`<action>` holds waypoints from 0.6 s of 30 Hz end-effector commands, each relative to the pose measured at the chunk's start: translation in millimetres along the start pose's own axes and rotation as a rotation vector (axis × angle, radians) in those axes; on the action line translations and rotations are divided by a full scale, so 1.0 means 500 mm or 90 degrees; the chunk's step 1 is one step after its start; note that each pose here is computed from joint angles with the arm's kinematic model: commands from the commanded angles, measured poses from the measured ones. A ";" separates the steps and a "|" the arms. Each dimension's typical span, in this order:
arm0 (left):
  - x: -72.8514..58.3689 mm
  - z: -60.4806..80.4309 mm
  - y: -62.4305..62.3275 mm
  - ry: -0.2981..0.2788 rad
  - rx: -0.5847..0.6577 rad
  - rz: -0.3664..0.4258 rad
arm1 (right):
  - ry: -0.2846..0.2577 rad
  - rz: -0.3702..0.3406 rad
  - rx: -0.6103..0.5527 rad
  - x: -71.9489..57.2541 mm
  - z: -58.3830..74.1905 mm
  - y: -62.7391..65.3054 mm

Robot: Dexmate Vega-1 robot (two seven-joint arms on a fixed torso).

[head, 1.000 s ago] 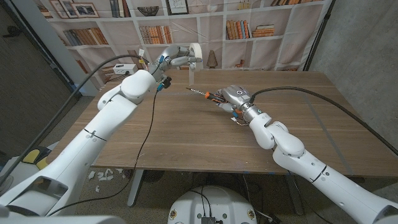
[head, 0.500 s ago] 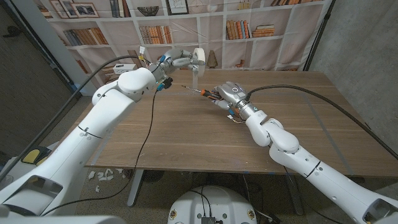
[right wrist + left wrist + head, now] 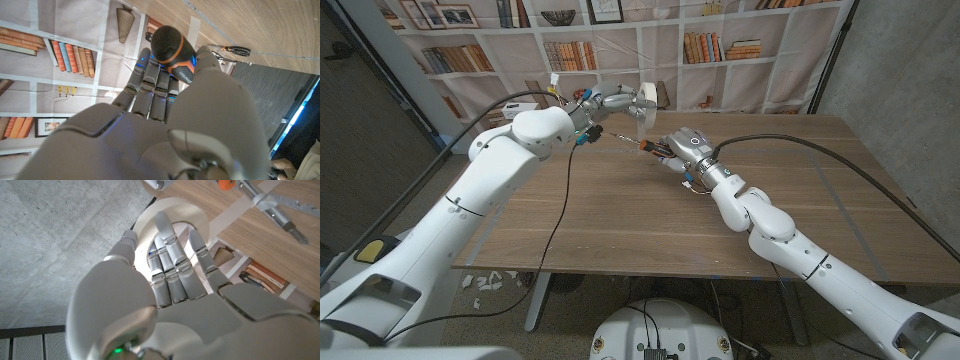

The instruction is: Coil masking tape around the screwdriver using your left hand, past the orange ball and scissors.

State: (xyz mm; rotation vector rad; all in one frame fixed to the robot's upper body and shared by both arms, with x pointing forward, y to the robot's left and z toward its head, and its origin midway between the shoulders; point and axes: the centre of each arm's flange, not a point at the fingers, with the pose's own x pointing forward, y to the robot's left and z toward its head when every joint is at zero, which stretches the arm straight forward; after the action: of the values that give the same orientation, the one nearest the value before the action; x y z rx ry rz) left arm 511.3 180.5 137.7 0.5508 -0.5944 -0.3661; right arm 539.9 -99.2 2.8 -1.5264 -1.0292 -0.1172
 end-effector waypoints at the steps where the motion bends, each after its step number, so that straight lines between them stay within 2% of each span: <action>1: -0.009 0.021 0.008 0.006 0.002 -0.015 | 0.005 0.008 -0.001 0.018 -0.015 0.013; 7: -0.016 0.031 0.016 0.007 0.006 -0.024 | 0.010 0.013 -0.002 0.024 -0.025 0.023; 13: -0.021 0.052 0.031 -0.002 0.029 -0.012 | 0.011 0.024 -0.004 0.028 -0.032 0.033; 18: -0.031 0.072 0.046 0.006 0.071 0.010 | 0.019 0.032 -0.001 0.026 -0.045 0.039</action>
State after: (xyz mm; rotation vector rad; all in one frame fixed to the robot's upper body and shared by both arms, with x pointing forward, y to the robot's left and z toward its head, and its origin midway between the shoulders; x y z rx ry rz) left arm 495.3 185.3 153.5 0.5832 -0.5916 -0.3792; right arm 560.2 -102.1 3.5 -1.5385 -1.0001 -0.1123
